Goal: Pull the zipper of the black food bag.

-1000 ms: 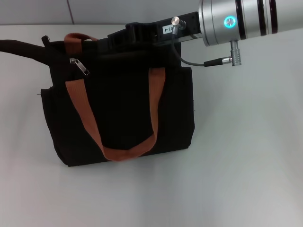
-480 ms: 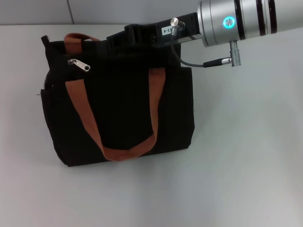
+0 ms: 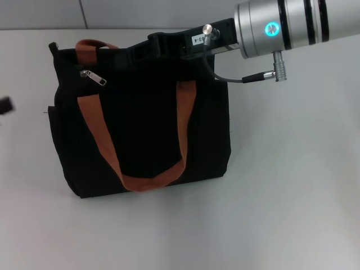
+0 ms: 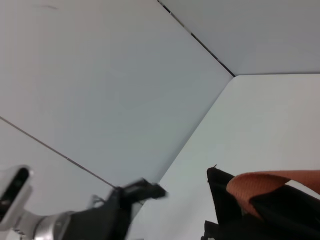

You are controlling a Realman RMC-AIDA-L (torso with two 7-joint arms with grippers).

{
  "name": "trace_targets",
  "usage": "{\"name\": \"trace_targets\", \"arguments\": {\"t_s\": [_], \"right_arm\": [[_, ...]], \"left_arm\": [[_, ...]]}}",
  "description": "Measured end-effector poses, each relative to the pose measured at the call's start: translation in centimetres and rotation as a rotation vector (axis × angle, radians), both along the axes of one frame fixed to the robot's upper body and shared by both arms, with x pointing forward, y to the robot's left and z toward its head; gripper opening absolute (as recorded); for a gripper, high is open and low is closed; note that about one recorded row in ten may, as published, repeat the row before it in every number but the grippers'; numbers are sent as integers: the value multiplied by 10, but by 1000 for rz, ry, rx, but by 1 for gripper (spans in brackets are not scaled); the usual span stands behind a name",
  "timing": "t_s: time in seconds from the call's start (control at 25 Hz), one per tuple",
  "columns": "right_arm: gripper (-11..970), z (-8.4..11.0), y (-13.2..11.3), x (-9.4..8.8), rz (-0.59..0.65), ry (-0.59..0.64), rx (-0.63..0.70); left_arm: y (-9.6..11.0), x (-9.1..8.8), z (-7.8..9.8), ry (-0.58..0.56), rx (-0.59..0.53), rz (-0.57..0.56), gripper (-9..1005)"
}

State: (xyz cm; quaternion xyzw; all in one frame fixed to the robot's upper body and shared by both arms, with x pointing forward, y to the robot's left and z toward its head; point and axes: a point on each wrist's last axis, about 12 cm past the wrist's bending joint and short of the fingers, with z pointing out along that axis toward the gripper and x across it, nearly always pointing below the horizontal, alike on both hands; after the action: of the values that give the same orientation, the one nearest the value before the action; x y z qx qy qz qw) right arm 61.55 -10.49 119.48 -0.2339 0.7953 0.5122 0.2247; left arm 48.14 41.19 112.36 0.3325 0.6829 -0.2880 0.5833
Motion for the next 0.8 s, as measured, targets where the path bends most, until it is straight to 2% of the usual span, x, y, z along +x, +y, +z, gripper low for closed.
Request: {"name": "trace_targets", "arguments": {"t_s": [0.12, 0.28, 0.4, 0.6, 0.8], "right_arm": [[224, -1, -1, 0, -1, 2, 0], [224, -1, -1, -1, -2, 4, 0], [224, -1, -1, -1, 6, 6, -1], [224, 0, 1, -1, 10, 4, -3], [224, 2, 11, 2, 26, 12, -12]], "left_arm": [[-17, 12, -8, 40, 45, -52, 784], [-30, 27, -14, 54, 93, -30, 782], [-37, 32, -17, 53, 116, -20, 781], [-50, 35, -15, 39, 126, -84, 779], [-58, 40, -14, 21, 126, -100, 778]]}}
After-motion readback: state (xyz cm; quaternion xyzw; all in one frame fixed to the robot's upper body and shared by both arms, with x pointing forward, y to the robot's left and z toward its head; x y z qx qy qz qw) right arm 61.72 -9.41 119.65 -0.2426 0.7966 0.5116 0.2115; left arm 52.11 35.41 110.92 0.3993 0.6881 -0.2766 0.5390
